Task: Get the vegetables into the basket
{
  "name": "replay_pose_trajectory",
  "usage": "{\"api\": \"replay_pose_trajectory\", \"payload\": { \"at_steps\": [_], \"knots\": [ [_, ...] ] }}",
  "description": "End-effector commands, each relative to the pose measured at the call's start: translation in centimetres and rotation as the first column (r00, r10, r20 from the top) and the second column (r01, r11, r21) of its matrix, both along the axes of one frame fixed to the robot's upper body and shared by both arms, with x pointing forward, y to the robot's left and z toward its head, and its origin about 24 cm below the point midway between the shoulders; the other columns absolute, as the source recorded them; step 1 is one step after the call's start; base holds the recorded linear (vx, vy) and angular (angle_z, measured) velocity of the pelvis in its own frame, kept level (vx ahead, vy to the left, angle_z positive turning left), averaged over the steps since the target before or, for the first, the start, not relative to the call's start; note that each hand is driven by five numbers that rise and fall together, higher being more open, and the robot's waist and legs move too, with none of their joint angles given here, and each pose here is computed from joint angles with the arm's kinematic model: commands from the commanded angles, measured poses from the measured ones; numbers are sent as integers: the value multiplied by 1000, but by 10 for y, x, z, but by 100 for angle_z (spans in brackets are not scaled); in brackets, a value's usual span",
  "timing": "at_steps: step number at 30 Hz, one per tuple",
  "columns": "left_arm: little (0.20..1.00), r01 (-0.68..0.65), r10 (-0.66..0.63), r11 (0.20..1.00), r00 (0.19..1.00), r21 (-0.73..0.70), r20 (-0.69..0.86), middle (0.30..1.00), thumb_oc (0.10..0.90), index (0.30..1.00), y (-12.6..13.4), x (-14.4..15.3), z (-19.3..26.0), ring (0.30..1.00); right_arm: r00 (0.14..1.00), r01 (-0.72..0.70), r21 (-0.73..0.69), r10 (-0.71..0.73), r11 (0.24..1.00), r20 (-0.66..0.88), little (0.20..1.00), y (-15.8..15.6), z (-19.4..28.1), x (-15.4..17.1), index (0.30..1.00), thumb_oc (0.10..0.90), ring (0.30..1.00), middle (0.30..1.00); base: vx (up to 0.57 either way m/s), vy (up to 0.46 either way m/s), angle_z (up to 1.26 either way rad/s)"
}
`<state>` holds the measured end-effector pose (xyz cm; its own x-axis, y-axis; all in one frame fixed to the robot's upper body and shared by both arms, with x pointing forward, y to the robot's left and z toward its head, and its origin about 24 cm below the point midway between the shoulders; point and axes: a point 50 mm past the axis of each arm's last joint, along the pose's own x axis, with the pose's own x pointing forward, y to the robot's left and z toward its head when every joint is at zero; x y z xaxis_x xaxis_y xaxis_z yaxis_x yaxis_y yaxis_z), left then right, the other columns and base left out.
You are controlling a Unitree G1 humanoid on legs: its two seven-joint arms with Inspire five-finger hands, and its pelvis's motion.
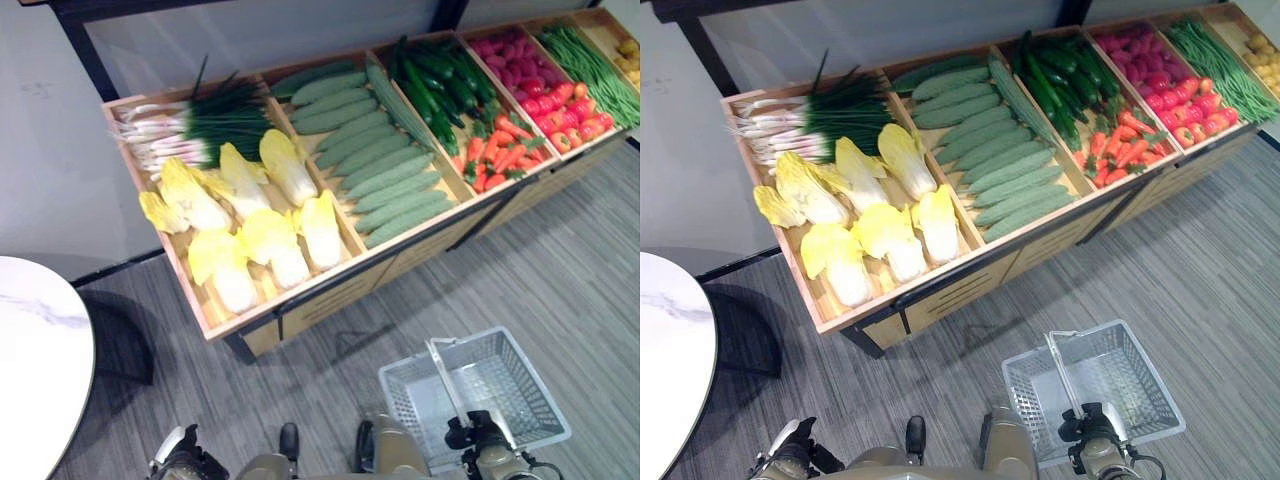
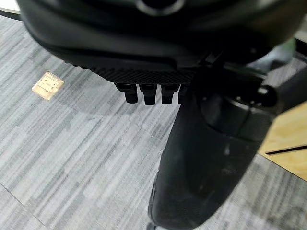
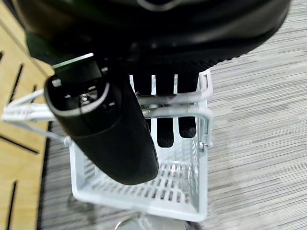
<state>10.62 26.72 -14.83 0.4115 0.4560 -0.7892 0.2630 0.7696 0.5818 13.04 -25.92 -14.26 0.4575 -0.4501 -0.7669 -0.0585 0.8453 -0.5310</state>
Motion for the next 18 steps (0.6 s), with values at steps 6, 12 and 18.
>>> {"api": "replay_pose_trajectory", "payload": {
  "at_steps": [6, 12, 18],
  "knots": [
    [1000, -54, 52, 998, 998, 29, 36, 1000, 900, 1000, 8, 7, 5, 1000, 997, 34, -53, -31, 998, 68, 300, -19, 11, 9, 300, 400, 300, 300, 97, -173, 68],
    [1000, -107, 107, 994, 994, 10, 23, 1000, 900, 1000, 5, -1, 1, 1000, 998, 21, -79, -17, 997, 61, 300, -27, 14, 10, 300, 400, 300, 300, 64, -322, 42],
    [1000, -123, 124, 992, 992, -21, 28, 1000, 900, 1000, -8, 0, -2, 1000, 997, 37, -146, -27, 989, 72, 300, -49, 23, 10, 300, 400, 300, 300, -52, -211, 36]
  ]
}}
